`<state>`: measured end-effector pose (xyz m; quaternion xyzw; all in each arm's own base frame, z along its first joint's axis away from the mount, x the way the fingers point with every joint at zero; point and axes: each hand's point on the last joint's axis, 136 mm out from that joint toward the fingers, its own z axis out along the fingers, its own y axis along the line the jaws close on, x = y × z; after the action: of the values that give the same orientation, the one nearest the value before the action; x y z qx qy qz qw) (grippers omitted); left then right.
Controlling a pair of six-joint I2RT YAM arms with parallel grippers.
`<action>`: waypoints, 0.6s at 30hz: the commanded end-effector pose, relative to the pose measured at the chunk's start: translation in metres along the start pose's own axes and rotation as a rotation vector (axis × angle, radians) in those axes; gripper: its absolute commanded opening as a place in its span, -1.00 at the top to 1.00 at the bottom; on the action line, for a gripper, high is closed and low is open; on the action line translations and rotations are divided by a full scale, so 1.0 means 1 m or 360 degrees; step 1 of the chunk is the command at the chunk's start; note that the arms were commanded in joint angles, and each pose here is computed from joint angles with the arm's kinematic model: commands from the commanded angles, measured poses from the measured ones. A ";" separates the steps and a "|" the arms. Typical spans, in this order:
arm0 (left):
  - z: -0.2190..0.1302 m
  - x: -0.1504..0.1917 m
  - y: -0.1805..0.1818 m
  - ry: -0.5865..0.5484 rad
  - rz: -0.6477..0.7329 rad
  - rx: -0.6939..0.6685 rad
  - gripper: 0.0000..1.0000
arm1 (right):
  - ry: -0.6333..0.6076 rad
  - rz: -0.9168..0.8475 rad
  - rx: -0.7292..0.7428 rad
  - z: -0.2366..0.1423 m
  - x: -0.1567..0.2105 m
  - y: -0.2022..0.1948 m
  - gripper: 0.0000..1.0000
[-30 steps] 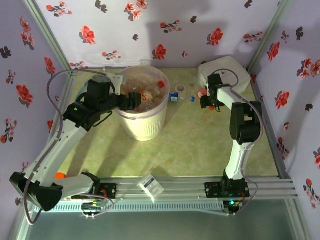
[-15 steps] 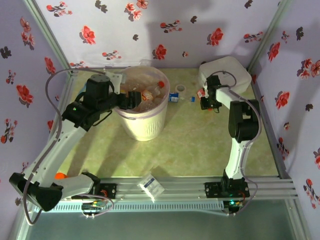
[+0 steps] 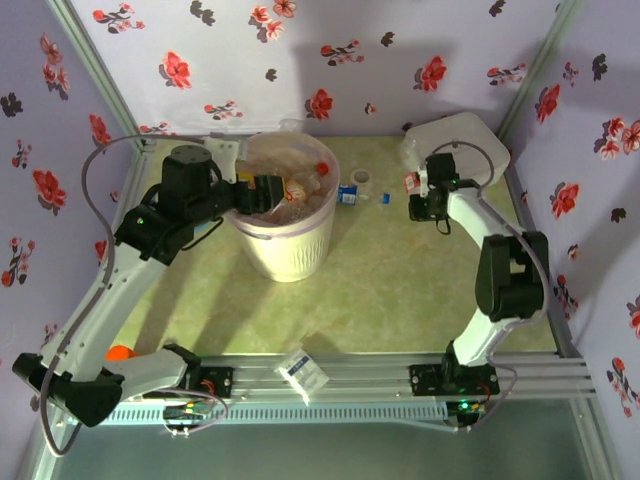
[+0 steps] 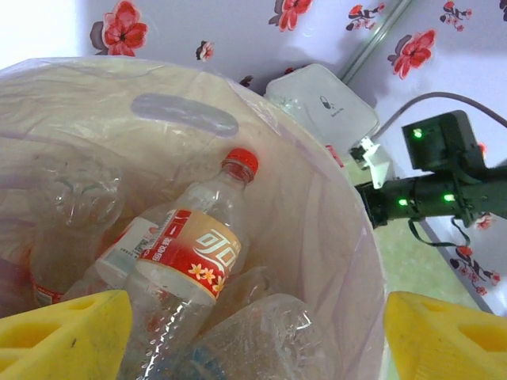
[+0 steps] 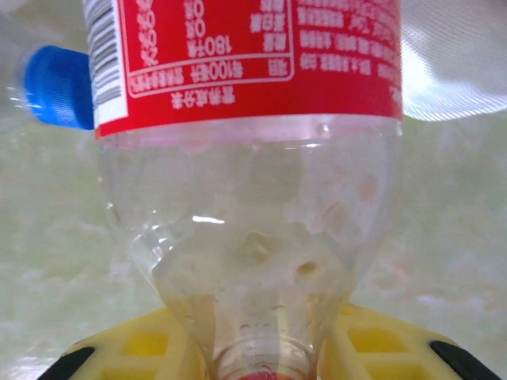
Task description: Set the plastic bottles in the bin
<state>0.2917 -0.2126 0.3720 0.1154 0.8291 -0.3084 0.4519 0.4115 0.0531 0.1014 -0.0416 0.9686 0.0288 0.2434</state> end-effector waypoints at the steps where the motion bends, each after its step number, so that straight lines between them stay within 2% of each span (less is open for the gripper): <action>1: -0.003 -0.019 -0.018 -0.0090 -0.0027 0.0111 -0.69 | -0.0137 0.0077 -0.0202 -0.031 -0.004 0.025 0.36; 8: 0.006 -0.050 -0.049 -0.0183 -0.0089 0.0365 -0.99 | -0.0587 -0.0097 -0.0619 -0.130 0.003 0.092 0.41; 14: 0.032 -0.069 -0.067 -0.0180 -0.0144 0.0494 -1.00 | -0.0860 -0.0242 -0.0986 -0.208 0.022 0.146 0.41; 18: 0.050 -0.078 -0.081 -0.0170 -0.0158 0.0566 -0.99 | -0.0898 -0.0353 -0.1142 -0.237 0.034 0.173 0.41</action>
<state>0.3328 -0.2827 0.4234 0.1248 0.7699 -0.4372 0.4478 0.2675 0.1875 0.2890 -0.1981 0.8018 0.3065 0.4731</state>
